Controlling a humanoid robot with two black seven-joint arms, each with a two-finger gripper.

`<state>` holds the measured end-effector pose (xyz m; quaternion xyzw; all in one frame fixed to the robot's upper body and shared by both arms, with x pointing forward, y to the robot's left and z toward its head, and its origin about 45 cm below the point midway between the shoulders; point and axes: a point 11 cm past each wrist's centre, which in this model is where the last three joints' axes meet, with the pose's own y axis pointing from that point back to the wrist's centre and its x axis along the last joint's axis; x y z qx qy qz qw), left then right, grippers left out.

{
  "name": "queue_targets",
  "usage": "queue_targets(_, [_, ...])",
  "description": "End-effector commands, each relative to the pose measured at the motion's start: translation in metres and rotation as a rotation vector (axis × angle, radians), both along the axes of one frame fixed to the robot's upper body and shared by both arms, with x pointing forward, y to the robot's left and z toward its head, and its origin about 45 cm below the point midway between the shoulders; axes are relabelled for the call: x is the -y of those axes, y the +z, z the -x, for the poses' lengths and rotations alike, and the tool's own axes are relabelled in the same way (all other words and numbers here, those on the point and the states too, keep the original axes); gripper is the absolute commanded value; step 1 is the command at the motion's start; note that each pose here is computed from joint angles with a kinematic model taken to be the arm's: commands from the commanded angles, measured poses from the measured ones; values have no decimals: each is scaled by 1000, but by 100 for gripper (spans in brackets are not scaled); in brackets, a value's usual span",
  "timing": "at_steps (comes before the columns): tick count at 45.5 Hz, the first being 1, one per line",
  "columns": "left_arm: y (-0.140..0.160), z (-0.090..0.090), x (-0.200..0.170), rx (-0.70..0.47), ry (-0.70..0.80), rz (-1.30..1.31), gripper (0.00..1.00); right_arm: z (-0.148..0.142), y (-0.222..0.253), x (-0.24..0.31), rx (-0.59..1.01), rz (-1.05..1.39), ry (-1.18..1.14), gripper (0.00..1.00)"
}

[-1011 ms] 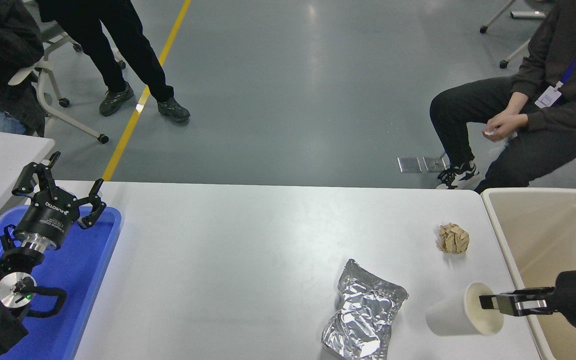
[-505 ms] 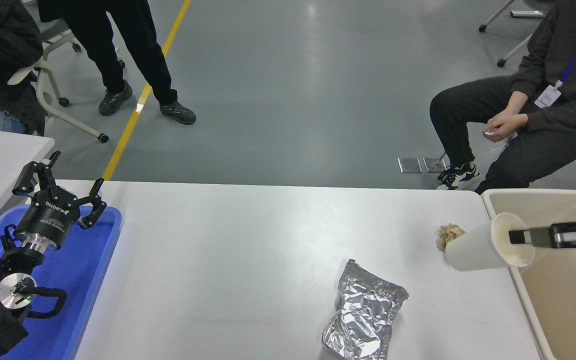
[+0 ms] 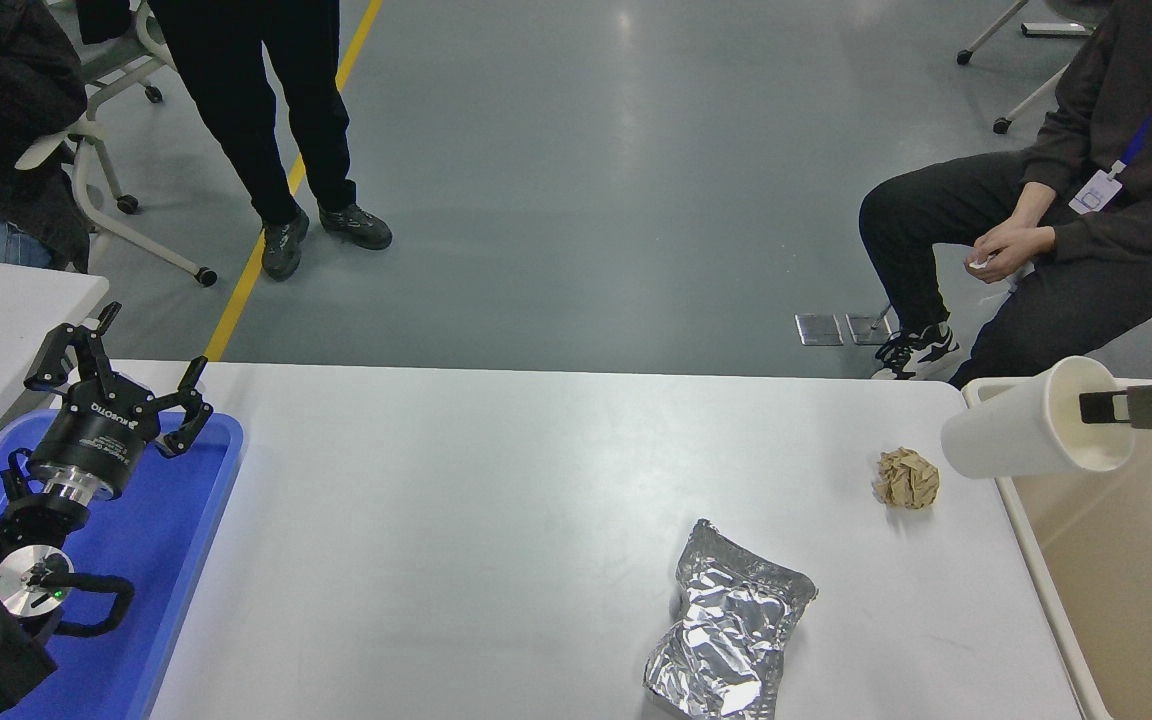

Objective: Clean the table surface

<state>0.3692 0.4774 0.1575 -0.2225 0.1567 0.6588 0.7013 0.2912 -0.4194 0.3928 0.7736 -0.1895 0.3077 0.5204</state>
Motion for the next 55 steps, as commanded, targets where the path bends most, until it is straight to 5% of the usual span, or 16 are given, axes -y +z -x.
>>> queue_targets(1, [0,0,0,1,0,0,100,-6,1,35,9,37,-101,0])
queue_targets(21, [0,0,0,1,0,0,100,-34,-39,102,23,109,-295,0])
queue_targets(55, [0,0,0,1,0,0,100,-22,-163,185,-11,303,-474,0])
